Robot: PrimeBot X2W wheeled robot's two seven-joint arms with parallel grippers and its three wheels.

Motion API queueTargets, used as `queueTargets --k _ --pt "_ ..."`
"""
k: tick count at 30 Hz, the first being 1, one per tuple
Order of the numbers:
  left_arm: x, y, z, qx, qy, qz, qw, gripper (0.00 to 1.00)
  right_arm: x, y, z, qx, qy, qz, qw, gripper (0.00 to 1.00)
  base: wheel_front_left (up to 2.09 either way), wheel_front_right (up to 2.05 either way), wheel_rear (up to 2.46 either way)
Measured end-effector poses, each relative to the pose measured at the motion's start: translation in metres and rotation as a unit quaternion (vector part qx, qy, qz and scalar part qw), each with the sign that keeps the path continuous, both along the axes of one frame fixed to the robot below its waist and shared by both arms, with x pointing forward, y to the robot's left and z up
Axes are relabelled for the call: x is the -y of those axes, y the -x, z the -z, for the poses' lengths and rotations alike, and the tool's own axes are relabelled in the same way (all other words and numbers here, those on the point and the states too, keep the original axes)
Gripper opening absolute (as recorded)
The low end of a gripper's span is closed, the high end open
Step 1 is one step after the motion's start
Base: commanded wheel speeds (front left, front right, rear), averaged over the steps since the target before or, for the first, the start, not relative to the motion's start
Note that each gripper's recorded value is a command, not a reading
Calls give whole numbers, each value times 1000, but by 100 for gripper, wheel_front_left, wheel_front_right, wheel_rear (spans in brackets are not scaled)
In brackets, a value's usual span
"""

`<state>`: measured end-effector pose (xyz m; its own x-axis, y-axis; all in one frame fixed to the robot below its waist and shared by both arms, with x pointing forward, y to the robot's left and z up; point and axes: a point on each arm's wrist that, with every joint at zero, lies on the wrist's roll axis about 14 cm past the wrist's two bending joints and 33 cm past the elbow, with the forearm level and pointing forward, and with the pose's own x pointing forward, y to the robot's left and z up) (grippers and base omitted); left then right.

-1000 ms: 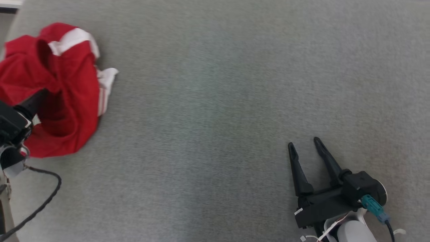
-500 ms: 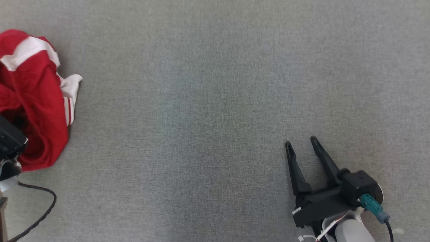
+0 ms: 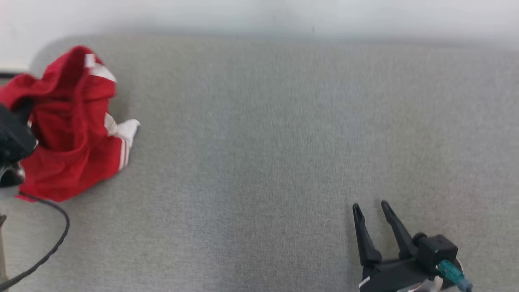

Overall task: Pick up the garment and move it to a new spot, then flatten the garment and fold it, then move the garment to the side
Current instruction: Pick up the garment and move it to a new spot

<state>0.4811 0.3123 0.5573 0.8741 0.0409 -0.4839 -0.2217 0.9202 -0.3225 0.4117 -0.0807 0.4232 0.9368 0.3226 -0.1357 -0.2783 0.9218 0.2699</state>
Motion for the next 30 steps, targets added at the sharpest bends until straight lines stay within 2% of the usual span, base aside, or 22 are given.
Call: queueTargets --k 7,14,21,25,30 --pt "33 9 -86 100 -23 62 993 0 8 23 -21 19 -11 14 1000 100 0 0 0" --pt "112 18 -150 166 -20 168 972 0 32 41 -45 52 -12 50 997 100 0 0 0" --pt "225 27 -171 196 19 311 930 0 62 59 -60 78 -9 94 992 100 0 0 0" --pt "277 31 -170 197 33 368 908 0 80 70 -66 87 -1 121 989 100 0 0 0" --pt "326 26 -146 185 31 402 896 0 106 87 -68 87 3 162 983 100 0 0 0"
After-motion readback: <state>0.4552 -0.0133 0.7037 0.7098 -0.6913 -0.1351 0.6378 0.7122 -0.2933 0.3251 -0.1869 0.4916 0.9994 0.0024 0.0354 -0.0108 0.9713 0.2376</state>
